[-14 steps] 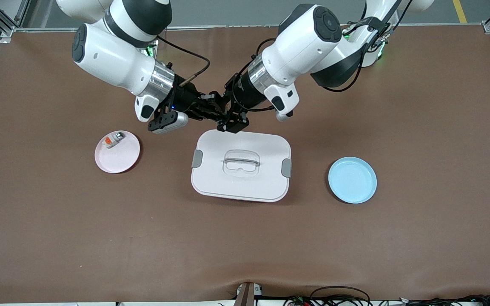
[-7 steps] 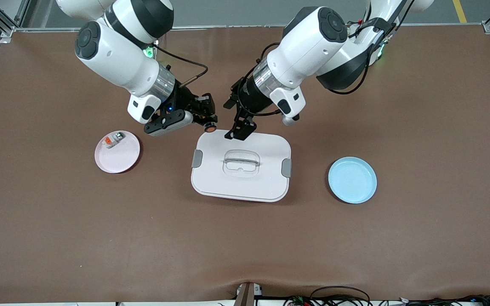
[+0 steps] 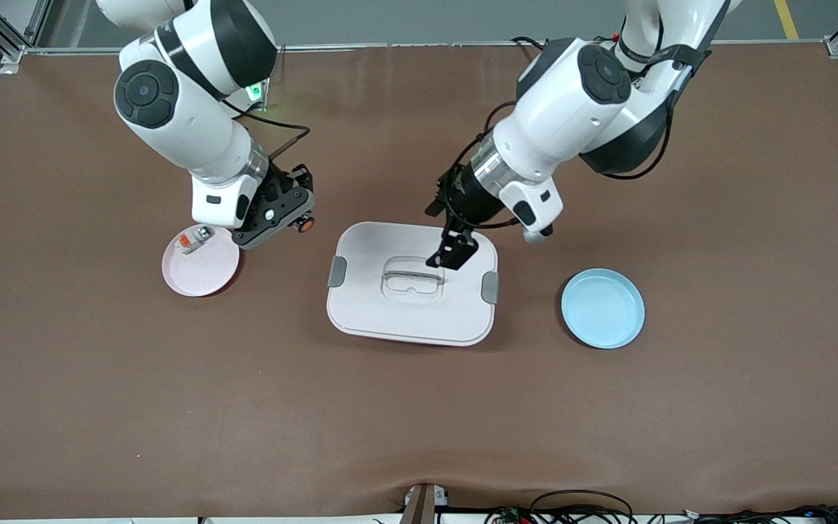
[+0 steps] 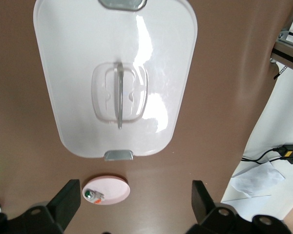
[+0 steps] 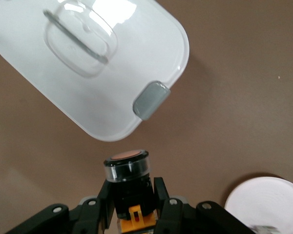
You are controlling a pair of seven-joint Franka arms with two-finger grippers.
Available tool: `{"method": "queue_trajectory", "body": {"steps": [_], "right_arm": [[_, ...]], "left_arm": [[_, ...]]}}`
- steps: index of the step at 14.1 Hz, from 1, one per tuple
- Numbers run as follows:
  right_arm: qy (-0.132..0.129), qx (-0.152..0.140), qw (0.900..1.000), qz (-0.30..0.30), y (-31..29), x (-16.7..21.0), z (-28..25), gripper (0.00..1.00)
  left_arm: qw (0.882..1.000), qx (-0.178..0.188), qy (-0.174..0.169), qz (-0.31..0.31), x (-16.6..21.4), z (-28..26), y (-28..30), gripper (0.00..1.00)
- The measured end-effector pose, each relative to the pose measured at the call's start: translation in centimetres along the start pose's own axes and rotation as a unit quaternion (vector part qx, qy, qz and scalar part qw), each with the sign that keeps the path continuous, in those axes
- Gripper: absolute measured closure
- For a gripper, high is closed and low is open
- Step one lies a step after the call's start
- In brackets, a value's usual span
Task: Transfer orange switch to right arm and place
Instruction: 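Open the left gripper and withdraw it while the right gripper pulls away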
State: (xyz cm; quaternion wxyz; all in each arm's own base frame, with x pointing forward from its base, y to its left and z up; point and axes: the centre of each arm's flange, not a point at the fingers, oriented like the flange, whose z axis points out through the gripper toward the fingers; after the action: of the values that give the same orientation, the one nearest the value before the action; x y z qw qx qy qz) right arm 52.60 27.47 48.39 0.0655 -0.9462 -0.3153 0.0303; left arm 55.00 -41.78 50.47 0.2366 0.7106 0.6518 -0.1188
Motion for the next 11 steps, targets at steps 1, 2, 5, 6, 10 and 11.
{"method": "queue_trajectory", "body": {"steps": [1, 2, 5, 6, 10, 11], "right_arm": [[-0.014, -0.014, 1.0, -0.023, 0.6, -0.4, 0.2, 0.63], [-0.026, -0.027, 0.998, -0.041, 1.1, -0.6, 0.6, 0.63], [-0.052, -0.046, 0.994, -0.082, 2.3, -1.4, 2.1, 0.63], [-0.059, -0.052, 0.992, -0.094, 2.6, -1.6, 2.6, 0.63], [-0.039, -0.065, 0.986, -0.152, 6.1, -3.2, 4.9, 0.63], [-0.036, -0.065, 0.983, -0.167, 7.7, -4.4, 5.5, 0.63]], "left_arm": [[1.0, 0.004, 0.008, 0.023, 1.0, 0.2, -0.2, 0.0], [0.999, 0.009, 0.017, 0.051, 2.1, 0.3, -0.7, 0.0], [0.99, 0.024, 0.043, 0.133, 5.6, -0.1, -2.2, 0.0], [0.987, 0.028, 0.05, 0.153, 6.6, -0.3, -2.6, 0.0], [0.973, 0.048, 0.071, 0.216, 10.9, -0.5, -3.8, 0.0], [0.969, 0.053, 0.075, 0.23, 12.1, -0.5, -3.8, 0.0]]}}
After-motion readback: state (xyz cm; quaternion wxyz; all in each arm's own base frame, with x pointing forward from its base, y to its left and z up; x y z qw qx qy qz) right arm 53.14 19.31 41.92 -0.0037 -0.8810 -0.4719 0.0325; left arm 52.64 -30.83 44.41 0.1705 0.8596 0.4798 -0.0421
